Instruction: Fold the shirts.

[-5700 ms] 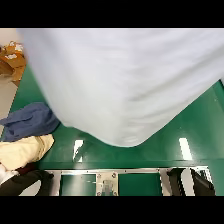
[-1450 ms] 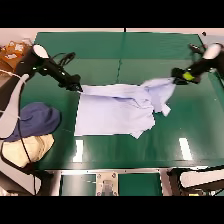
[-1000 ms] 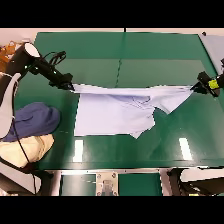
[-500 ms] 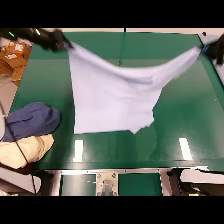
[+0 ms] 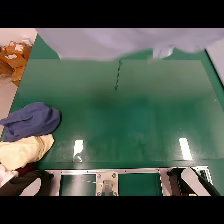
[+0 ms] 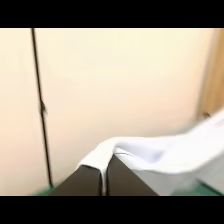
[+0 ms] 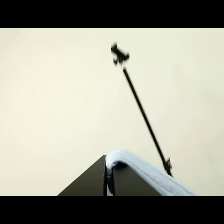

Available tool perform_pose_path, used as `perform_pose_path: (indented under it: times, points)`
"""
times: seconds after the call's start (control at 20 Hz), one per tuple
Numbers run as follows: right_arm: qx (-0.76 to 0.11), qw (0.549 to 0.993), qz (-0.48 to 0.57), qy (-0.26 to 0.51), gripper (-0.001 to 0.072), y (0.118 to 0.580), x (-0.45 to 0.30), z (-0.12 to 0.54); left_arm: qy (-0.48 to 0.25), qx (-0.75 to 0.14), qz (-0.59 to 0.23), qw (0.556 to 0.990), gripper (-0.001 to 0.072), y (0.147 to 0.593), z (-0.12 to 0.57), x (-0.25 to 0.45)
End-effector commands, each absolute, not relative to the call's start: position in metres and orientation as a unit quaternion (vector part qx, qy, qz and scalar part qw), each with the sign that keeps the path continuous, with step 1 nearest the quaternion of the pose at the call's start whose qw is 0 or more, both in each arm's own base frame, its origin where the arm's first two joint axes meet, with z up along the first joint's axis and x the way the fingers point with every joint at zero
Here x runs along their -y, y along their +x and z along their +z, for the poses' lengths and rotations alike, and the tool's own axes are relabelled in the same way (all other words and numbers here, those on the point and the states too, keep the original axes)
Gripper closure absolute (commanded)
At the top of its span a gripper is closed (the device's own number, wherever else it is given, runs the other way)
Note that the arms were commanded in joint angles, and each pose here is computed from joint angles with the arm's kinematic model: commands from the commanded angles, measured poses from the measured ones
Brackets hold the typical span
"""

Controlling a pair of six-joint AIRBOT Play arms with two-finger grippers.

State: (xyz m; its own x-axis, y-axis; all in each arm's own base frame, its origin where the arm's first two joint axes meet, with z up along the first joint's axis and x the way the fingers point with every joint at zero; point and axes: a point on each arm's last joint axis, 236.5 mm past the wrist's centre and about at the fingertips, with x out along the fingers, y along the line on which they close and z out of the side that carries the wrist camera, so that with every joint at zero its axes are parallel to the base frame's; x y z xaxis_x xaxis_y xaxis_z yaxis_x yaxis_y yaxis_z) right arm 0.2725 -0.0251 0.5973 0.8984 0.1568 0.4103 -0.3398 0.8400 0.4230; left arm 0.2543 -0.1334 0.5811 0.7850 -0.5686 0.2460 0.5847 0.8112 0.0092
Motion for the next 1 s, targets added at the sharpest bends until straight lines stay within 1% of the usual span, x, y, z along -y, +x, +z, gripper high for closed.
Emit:
perform_pose_path:
  times: [0.0,0.1,0.2,0.3,0.45,0.55,0.7,0.85,0.95]
  points:
    - [0.310,0.924,0.090,0.204,0.0694,0.195,0.000,0.653,-0.006,0.199,-0.249,0.948,0.0689,0.190,0.617,0.111]
    - [0.317,0.923,0.089,0.197,0.0694,0.188,-0.005,0.655,-0.004,0.166,-0.231,0.959,0.0688,0.198,0.603,0.105]
    - [0.282,0.938,0.074,0.190,0.0694,0.205,0.003,0.639,-0.002,0.111,-0.220,0.969,0.0689,0.225,0.576,0.101]
    - [0.238,0.945,0.066,0.213,0.0694,0.231,0.023,0.613,-0.007,0.050,-0.225,0.973,0.0689,0.267,0.543,0.102]
    - [0.166,0.948,0.068,0.262,0.0694,0.289,0.059,0.551,-0.033,-0.053,-0.244,0.968,0.0688,0.346,0.480,0.110]
    - [0.087,0.953,0.088,0.275,0.0694,0.345,0.061,0.483,-0.062,-0.147,-0.272,0.949,0.0688,0.400,0.416,0.124]
    - [-0.043,0.953,0.054,0.296,0.0694,0.427,0.066,0.348,-0.083,-0.309,-0.307,0.897,0.0688,0.468,0.288,0.156]
    - [-0.154,0.934,0.006,0.321,0.0694,0.487,0.070,0.207,-0.108,-0.422,-0.308,0.846,0.0688,0.515,0.165,0.177]
    - [-0.224,0.915,-0.011,0.335,0.0693,0.517,0.069,0.122,-0.129,-0.467,-0.295,0.824,0.0688,0.536,0.102,0.179]
